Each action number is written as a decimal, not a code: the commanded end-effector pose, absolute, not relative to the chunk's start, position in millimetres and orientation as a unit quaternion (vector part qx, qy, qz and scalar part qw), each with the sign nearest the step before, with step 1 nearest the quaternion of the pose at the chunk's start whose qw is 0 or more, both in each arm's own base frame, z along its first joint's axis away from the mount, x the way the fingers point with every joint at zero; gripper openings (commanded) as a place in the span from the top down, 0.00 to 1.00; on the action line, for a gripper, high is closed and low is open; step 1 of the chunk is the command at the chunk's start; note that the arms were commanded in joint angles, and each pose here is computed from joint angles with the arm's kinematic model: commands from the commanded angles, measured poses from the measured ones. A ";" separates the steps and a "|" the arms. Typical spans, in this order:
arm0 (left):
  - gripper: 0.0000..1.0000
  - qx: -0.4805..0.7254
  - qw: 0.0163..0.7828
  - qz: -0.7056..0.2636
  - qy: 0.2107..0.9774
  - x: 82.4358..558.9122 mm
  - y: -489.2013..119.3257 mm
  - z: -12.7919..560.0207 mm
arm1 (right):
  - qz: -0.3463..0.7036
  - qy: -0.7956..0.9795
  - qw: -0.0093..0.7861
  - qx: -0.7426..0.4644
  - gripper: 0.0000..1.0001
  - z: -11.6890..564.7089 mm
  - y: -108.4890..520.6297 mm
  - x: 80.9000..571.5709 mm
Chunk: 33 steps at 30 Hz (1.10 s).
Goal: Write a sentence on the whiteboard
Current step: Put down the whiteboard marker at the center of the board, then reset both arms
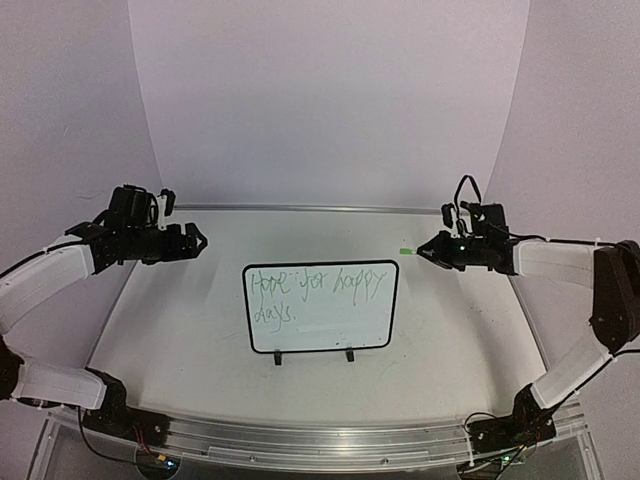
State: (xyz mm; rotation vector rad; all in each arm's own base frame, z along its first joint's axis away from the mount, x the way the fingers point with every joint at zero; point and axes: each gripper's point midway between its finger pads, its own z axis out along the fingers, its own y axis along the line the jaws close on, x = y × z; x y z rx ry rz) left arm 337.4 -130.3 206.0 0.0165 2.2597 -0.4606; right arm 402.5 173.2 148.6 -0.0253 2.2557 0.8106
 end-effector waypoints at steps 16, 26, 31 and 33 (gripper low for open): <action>0.05 -0.035 0.428 -0.141 0.892 346.2 -108.6 188.0 | 0.238 0.896 0.374 0.034 0.51 105.6 138.0 416.0; 0.04 -0.077 0.432 -0.122 0.890 363.5 -76.7 168.5 | 0.176 0.901 0.394 0.047 0.11 116.7 100.5 416.9; 0.04 -0.118 0.451 -0.105 0.878 374.9 -41.8 164.6 | 0.150 0.895 0.413 0.075 0.09 129.5 60.6 418.0; 0.04 -0.144 0.458 -0.090 0.873 376.5 -21.5 162.8 | 0.137 0.891 0.424 0.090 0.09 136.1 41.4 416.2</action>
